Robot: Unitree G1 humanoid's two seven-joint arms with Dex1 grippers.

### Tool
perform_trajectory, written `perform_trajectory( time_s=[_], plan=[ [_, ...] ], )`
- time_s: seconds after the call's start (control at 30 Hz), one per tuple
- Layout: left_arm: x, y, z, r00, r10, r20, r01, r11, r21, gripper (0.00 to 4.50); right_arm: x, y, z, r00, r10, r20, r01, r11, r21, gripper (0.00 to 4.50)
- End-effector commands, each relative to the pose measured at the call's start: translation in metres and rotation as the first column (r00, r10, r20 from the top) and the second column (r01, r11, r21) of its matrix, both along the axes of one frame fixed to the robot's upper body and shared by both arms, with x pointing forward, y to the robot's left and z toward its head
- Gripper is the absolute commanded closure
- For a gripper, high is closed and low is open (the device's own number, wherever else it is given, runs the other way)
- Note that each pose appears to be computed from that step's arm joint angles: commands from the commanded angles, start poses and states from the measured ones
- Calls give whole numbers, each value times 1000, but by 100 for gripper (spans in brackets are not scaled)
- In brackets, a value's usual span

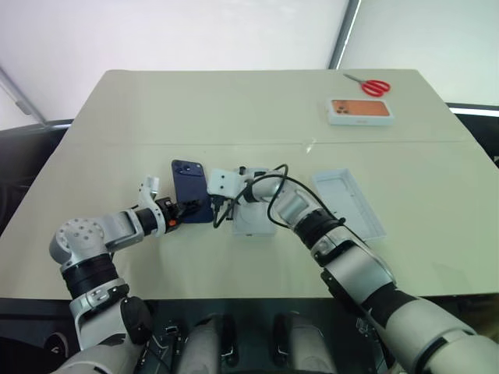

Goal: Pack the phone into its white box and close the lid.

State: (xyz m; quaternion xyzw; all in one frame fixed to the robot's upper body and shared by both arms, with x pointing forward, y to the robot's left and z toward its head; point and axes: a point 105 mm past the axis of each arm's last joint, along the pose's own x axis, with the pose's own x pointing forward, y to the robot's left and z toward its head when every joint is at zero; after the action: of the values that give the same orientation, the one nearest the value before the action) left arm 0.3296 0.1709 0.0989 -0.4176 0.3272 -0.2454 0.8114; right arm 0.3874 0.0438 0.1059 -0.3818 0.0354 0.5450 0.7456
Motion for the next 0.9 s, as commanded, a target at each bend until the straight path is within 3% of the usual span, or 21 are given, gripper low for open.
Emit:
perform_trajectory(
  time_s=[0.03, 0.3, 0.4, 0.43, 0.5, 0.63, 0.7, 0.9],
  plan=[
    [-3, 2, -9, 999, 20, -43, -21, 1000, -16, 450, 0, 7, 19, 999, 12, 34, -14, 998, 61, 450],
    [-5, 11, 16, 998, 25, 62, -18, 993, -120, 450, 4, -4, 65, 986, 7, -169, 61, 917, 395, 450],
    [-3, 17, 21, 993, 64, 102, -50, 990, -130, 450, -10, -19, 88, 960, 113, -255, 35, 858, 513, 368],
    [-2, 19, 20, 992, 75, 105, -61, 990, -131, 450, -13, -24, 91, 957, 124, -263, 32, 855, 518, 321],
    [2, 23, 25, 982, 103, 156, -84, 989, -123, 450, -27, -37, 87, 946, 170, -275, -17, 876, 483, 222],
    [6, 19, 39, 961, 101, 256, -74, 991, -115, 450, -55, -74, 63, 949, 205, -238, -125, 942, 312, 222],
    [4, 14, 45, 962, 74, 264, -27, 983, -179, 450, -65, -88, 51, 950, 202, -238, -146, 961, 233, 222],
    [7, 5, 47, 961, 60, 270, -7, 981, -193, 450, -82, -103, 30, 947, 180, -266, -147, 979, 138, 222]
  ],
)
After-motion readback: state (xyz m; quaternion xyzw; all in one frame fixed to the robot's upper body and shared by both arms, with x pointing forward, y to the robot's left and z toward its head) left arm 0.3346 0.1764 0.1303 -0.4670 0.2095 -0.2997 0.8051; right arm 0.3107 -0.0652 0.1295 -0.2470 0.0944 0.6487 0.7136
